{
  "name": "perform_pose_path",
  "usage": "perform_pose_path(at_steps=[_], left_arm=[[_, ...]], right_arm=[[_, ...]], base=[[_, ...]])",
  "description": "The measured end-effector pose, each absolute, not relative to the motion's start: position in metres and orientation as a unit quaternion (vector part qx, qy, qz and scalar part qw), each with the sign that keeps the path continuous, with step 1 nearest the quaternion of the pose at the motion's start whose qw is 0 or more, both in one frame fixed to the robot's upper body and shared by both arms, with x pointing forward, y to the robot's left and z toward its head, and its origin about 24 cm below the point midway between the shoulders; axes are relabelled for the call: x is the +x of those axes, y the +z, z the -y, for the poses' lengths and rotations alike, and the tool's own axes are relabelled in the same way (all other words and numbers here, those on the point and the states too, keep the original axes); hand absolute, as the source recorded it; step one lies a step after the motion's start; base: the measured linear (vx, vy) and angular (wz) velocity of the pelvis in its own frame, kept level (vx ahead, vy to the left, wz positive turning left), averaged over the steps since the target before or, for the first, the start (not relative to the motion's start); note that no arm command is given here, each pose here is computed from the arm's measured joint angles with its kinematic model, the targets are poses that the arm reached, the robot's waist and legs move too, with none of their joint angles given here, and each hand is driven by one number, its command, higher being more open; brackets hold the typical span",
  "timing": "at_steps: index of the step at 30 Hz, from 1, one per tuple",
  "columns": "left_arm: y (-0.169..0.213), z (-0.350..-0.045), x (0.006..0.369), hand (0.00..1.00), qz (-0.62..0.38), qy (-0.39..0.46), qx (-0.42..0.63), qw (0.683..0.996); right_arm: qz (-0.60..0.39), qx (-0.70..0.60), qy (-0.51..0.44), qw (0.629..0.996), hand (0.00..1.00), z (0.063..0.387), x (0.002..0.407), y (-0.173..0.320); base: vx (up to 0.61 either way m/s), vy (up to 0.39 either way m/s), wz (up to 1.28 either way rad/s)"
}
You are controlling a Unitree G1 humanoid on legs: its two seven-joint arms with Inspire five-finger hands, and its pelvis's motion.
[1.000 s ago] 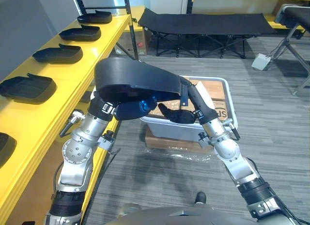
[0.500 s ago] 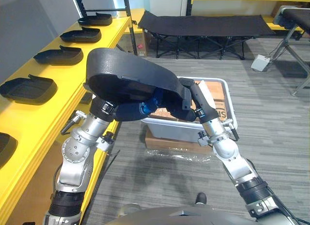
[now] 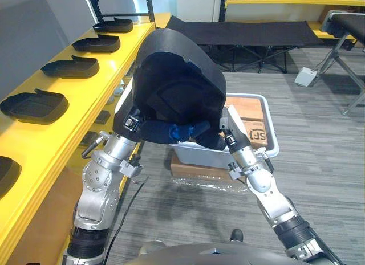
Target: Walk over and take three plastic housings, then place them on the shelf
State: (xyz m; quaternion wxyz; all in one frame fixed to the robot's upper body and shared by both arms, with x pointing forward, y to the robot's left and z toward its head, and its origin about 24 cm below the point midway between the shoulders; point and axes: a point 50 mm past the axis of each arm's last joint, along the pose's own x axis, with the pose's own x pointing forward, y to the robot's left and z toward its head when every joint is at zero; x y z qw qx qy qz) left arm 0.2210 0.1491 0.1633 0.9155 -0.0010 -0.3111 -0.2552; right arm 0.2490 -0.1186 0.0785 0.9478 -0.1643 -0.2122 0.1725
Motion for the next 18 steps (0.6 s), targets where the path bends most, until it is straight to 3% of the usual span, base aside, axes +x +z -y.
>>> perform_pose_path(at_steps=[18], left_arm=[[0.134, -0.151, 0.227, 1.00, 0.261, -0.156, -0.069, 0.950]], right_arm=[[0.222, -0.153, 0.103, 0.957, 0.00, 0.119, 0.246, 0.077]], base=[[0.00, 0.000, 0.00]])
